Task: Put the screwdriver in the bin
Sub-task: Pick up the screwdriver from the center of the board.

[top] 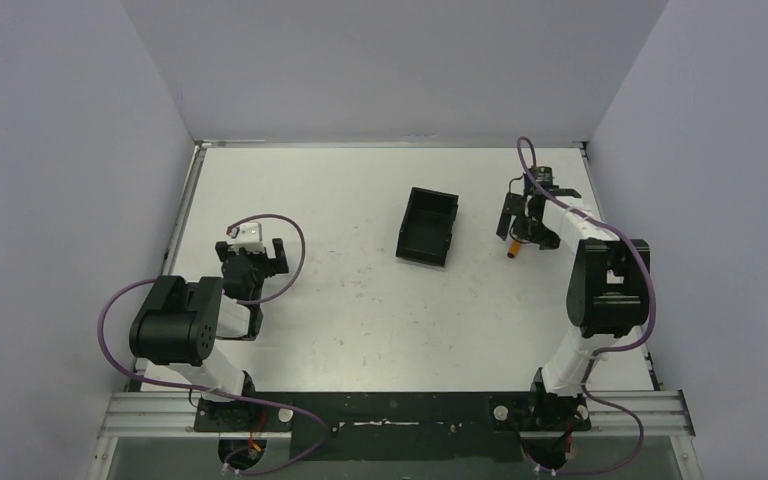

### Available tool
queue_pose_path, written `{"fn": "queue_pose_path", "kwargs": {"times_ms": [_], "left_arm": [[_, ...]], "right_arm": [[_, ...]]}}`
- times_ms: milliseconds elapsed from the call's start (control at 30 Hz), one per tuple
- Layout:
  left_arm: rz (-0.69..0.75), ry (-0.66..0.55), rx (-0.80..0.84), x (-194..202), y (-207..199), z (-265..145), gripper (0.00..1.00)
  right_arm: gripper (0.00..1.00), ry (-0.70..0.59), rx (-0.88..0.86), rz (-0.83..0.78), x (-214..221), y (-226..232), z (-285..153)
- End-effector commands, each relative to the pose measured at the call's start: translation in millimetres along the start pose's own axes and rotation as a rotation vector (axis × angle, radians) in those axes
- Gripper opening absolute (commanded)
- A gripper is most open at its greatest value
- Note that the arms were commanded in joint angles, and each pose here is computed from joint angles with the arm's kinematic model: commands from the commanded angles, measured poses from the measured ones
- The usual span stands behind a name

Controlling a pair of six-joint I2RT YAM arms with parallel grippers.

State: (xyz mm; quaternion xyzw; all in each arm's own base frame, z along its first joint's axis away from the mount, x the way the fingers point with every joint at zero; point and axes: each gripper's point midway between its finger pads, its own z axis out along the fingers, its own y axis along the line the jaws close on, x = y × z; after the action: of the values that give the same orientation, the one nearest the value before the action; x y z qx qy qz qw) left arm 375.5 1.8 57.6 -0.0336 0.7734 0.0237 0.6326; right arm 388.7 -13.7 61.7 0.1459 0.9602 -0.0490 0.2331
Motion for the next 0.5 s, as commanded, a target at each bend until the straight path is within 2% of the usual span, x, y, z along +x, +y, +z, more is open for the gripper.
{"fn": "queue_pose_path", "kwargs": {"times_ms": [0, 467], "left_arm": [[-0.006, -0.055, -0.003, -16, -1, 2, 0.97], [-0.006, -0.055, -0.003, -16, -1, 2, 0.97]], "right_arm": [[0.88, -0.044, -0.004, 0.016, -21, 2, 5], [0.71, 0.024, 0.023, 0.013, -11, 5, 47]]}}
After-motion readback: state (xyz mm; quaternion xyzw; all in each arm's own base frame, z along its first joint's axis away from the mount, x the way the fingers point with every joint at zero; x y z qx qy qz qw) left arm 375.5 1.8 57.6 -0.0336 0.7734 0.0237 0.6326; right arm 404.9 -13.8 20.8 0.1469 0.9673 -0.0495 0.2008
